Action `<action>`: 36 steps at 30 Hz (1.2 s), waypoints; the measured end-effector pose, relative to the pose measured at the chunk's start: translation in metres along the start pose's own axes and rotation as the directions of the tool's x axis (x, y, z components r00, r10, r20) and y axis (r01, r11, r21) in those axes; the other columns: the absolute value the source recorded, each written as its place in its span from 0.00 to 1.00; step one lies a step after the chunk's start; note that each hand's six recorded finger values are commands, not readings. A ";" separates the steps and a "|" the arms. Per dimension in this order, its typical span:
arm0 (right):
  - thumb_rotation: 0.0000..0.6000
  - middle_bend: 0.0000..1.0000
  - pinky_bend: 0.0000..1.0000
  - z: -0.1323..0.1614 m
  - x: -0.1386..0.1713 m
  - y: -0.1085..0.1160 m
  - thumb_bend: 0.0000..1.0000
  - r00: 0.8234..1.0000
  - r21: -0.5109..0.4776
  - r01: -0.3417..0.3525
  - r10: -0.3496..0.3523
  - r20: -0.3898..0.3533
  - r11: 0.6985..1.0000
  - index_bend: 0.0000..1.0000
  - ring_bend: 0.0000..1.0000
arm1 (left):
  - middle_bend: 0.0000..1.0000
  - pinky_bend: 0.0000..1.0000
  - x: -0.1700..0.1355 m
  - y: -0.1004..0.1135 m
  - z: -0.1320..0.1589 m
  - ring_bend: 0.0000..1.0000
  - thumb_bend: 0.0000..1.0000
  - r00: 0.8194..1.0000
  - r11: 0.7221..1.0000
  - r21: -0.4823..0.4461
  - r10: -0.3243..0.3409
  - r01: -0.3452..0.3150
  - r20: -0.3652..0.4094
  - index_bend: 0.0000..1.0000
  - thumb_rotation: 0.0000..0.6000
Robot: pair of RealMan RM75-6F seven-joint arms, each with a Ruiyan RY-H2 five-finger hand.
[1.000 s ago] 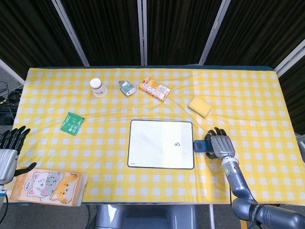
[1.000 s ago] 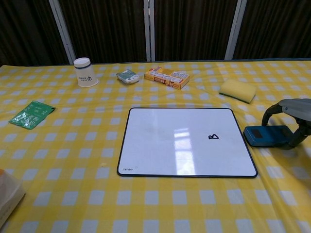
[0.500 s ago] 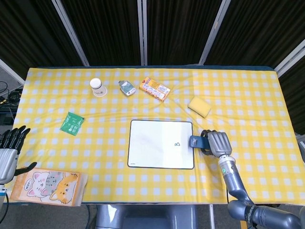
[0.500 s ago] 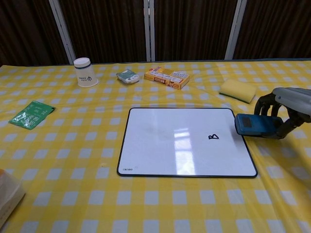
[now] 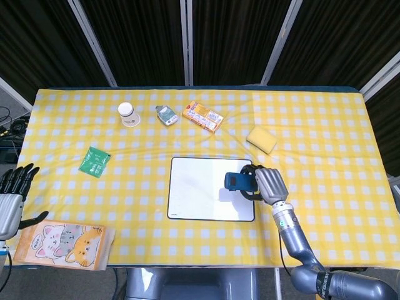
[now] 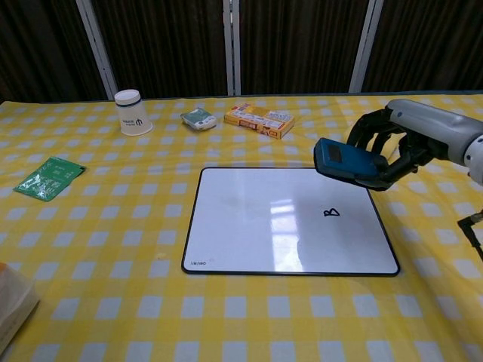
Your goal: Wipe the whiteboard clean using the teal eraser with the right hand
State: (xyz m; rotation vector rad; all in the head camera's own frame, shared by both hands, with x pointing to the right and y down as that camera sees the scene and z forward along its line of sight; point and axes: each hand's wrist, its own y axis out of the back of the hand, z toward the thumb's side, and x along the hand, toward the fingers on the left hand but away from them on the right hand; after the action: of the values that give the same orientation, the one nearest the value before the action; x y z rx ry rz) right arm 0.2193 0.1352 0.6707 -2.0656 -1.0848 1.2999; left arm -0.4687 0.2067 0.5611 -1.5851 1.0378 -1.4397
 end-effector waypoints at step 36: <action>1.00 0.73 0.73 0.067 -0.047 -0.100 0.33 0.992 0.034 -0.122 0.124 -0.034 0.992 0.86 0.67 | 0.00 0.00 0.006 -0.010 -0.013 0.00 0.14 0.999 0.999 -0.017 -0.043 0.043 -0.033 0.00 1.00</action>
State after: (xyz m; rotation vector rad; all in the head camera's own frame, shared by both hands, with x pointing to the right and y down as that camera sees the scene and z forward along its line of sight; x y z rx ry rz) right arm 0.1109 0.1530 0.7386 -2.1535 -0.9282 1.3236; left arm -0.4802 0.2049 0.5737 -1.6088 1.0427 -1.4947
